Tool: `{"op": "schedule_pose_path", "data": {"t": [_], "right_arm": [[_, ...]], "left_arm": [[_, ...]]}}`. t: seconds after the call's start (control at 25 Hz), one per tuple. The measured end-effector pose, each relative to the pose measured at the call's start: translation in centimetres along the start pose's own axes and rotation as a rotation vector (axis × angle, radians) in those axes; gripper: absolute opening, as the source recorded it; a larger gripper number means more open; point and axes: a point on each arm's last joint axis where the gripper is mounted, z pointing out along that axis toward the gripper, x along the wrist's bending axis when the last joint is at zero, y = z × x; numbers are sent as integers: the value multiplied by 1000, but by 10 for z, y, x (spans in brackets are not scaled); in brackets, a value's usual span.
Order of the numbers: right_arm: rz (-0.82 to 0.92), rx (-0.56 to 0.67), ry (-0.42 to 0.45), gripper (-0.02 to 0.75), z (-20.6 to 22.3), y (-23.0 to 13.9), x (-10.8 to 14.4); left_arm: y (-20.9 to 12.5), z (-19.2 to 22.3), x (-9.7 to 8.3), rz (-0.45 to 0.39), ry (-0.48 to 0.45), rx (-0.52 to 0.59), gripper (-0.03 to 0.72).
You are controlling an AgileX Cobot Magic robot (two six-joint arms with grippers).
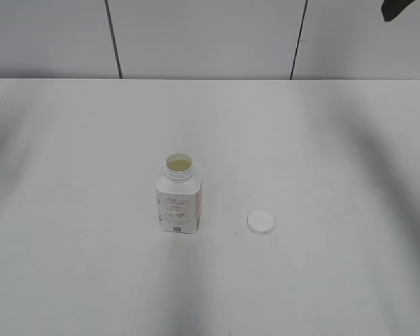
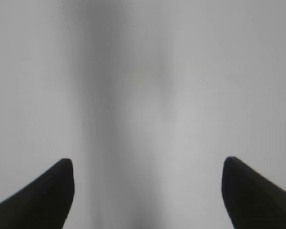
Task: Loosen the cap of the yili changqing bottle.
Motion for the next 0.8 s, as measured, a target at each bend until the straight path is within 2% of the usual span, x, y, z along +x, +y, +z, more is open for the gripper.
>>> {"op": "schedule_pose_path", "data": {"t": [0.16, 0.28, 0.48, 0.8], "right_arm": [[-3, -60, -7, 591, -31, -8, 1], [-4, -62, -9, 591, -45, -24, 2], [-3, -30, -8, 589, -62, -68, 5], [-2, 20, -6, 588, -73, -151, 9]], "left_arm": [[-13, -26, 1, -7, 16, -70, 572], [-36, -35, -2, -7, 21, -111, 572], [-90, -39, -11, -12, 5, -125, 572], [-179, -42, -26, -24, -1, -223, 572]]}}
